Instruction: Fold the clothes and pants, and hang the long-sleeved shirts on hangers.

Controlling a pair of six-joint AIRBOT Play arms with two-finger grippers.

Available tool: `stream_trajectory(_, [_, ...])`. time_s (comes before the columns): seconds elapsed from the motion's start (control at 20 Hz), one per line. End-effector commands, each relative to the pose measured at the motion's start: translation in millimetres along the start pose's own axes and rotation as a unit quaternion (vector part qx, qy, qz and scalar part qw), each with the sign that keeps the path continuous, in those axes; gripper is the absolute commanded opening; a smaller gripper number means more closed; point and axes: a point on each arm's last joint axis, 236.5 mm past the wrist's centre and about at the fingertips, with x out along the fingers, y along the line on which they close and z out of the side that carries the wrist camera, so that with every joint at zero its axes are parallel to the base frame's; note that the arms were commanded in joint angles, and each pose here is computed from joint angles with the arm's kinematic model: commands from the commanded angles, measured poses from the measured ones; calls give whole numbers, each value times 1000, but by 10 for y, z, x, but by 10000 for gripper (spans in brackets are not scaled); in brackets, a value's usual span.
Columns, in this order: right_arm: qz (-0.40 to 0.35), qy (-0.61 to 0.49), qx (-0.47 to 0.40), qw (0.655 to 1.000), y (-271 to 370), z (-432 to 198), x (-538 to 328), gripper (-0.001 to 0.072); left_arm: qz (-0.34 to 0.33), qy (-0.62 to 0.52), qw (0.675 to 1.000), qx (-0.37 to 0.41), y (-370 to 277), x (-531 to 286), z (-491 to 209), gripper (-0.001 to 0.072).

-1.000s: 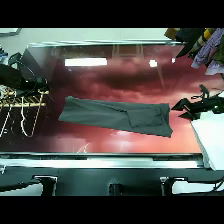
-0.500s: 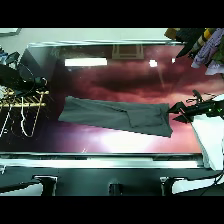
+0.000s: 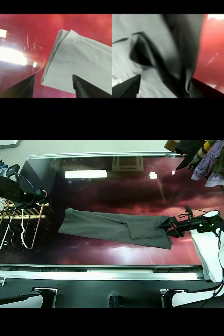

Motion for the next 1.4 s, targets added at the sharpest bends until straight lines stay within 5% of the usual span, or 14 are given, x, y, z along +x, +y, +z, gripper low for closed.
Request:
stream_trajectory(0.0, [-19,0,-23,1000,70,-10,213,542,1,3,1000,-1,9,37,-5,546])
stream_trajectory(0.15, [-20,-8,-22,1000,110,21,220,151,1,6,1000,-1,13,59,-18,535])
stream_trajectory(0.25, [-20,-20,-15,999,191,46,121,42,3,14,1000,-2,22,77,-55,475])
stream_trajectory(0.35, [-13,-17,-7,1000,362,57,-40,42,4,41,999,-5,47,168,-212,32])
stream_trajectory(0.6, [-6,-16,-36,999,898,188,-640,42,-121,91,986,-74,-570,691,-706,15])
stream_trajectory(1.0, [-19,-65,-59,996,1416,177,-1329,42,-236,128,957,-109,-2576,1569,-1730,15])
stream_trajectory(1.35, [-30,-93,-74,993,1560,104,-1558,42,-307,137,941,-49,-4000,1556,-2252,15])
